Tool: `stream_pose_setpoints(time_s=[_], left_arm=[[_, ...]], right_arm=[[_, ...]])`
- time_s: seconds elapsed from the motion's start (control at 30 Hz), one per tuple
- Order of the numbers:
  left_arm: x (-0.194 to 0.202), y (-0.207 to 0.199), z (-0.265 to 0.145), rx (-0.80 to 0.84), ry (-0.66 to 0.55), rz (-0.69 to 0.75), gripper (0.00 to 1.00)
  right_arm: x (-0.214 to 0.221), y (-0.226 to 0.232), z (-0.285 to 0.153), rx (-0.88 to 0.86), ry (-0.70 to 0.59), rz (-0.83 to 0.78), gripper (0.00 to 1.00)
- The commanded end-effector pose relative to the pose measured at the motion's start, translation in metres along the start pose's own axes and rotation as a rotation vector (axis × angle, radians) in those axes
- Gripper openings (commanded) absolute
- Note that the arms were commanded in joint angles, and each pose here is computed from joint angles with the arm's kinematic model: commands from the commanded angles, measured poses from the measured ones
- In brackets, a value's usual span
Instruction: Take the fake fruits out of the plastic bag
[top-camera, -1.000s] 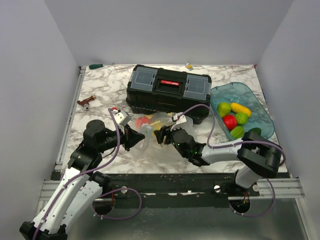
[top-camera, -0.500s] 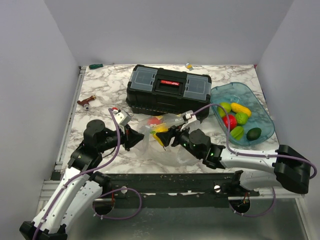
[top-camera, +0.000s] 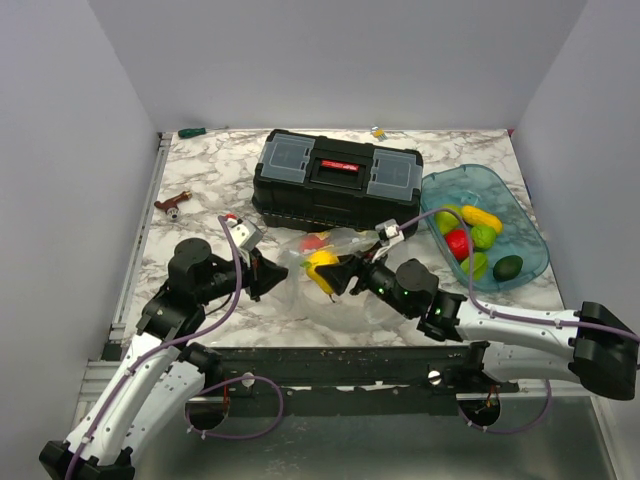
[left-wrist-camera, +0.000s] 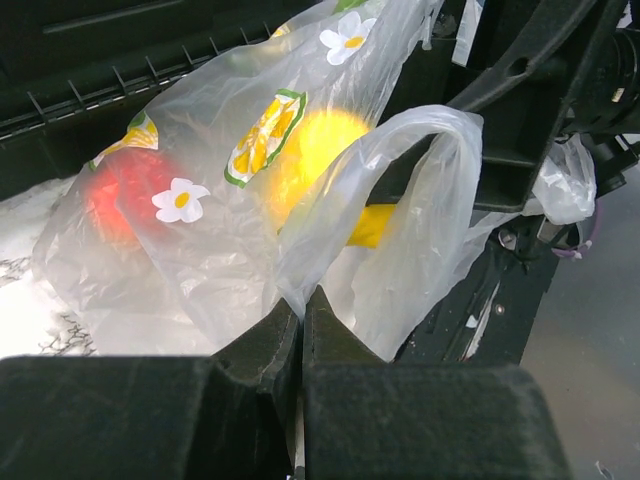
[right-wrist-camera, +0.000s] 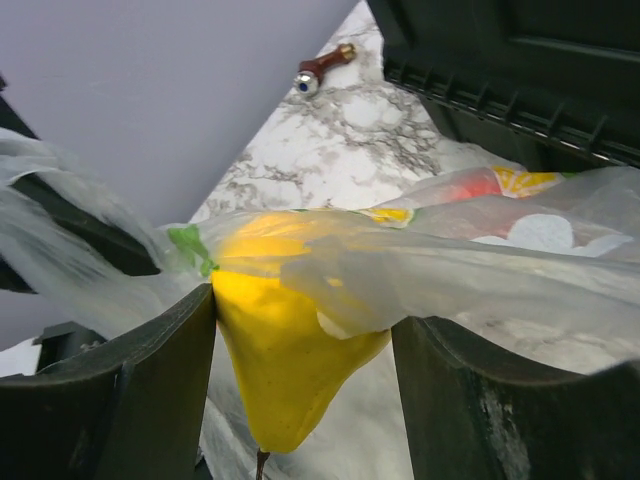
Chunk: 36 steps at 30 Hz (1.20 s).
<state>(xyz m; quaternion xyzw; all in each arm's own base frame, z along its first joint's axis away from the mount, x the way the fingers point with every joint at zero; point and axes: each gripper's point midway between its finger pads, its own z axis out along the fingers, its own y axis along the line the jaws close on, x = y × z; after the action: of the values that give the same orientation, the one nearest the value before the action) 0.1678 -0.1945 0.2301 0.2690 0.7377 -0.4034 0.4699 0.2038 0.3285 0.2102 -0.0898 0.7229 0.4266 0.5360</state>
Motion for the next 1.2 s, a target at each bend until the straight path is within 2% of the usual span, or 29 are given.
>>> stream_pose_setpoints(time_s=[0.0,0.27,0.5,0.73,0.97,1.17], left_arm=[[-0.010,0.005,-0.004,-0.043,-0.031,0.021,0.00],[-0.010,0.014,-0.005,-0.095,-0.031,0.014,0.00],[-0.008,0.011,-0.002,-0.069,-0.019,0.007,0.00],[-0.008,0.012,-0.003,-0.074,-0.019,0.007,0.00],[-0.008,0.011,-0.002,-0.069,-0.018,0.003,0.00],[-0.007,0.011,-0.001,-0.063,-0.012,-0.002,0.00]], right_arm=[[-0.010,0.040,-0.007,-0.206,-0.004,-0.001,0.24],[-0.018,0.071,-0.026,-0.380,-0.008,0.020,0.24],[-0.054,0.076,-0.021,-0.340,-0.111,0.035,0.24],[-0.099,0.048,-0.015,-0.089,-0.195,-0.064,0.23],[-0.133,-0.031,-0.055,0.321,-0.329,-0.102,0.23],[-0.143,-0.078,-0.081,0.588,-0.347,-0.178,0.24]])
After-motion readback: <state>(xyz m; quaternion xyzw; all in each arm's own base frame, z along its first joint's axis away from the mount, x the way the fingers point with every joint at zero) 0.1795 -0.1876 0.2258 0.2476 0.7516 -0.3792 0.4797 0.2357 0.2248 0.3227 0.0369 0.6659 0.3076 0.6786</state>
